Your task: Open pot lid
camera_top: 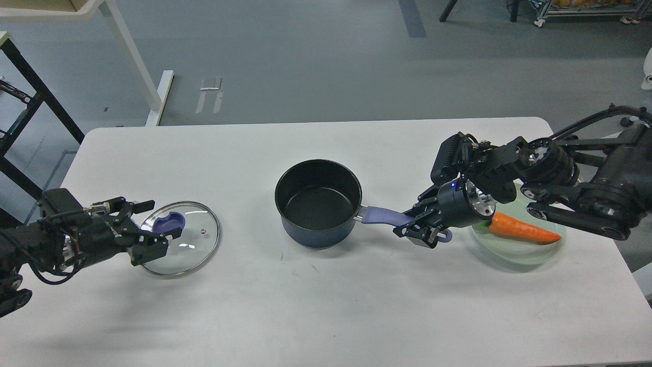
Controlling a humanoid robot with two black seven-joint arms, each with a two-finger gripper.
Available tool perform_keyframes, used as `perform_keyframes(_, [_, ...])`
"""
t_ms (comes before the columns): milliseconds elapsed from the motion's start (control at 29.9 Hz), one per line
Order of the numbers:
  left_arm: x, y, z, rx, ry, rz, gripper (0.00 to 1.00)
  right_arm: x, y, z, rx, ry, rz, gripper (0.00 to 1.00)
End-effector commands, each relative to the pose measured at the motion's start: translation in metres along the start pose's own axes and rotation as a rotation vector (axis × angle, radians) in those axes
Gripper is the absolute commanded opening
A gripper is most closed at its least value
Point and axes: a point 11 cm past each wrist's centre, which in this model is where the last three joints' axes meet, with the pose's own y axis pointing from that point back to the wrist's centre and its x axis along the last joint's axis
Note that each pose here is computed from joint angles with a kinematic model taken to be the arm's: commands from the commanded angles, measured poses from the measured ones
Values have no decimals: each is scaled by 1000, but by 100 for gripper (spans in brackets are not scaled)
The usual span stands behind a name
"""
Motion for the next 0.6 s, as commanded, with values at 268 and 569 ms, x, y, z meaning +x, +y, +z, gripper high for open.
perform_keyframes(268, [110,-18,-9,-7,1042,380,99,0,0,1,-1,-2,1,68])
perform_keyframes(569, [125,-16,-15,-54,1248,456,99,1,18,13,-36,-56,48,98])
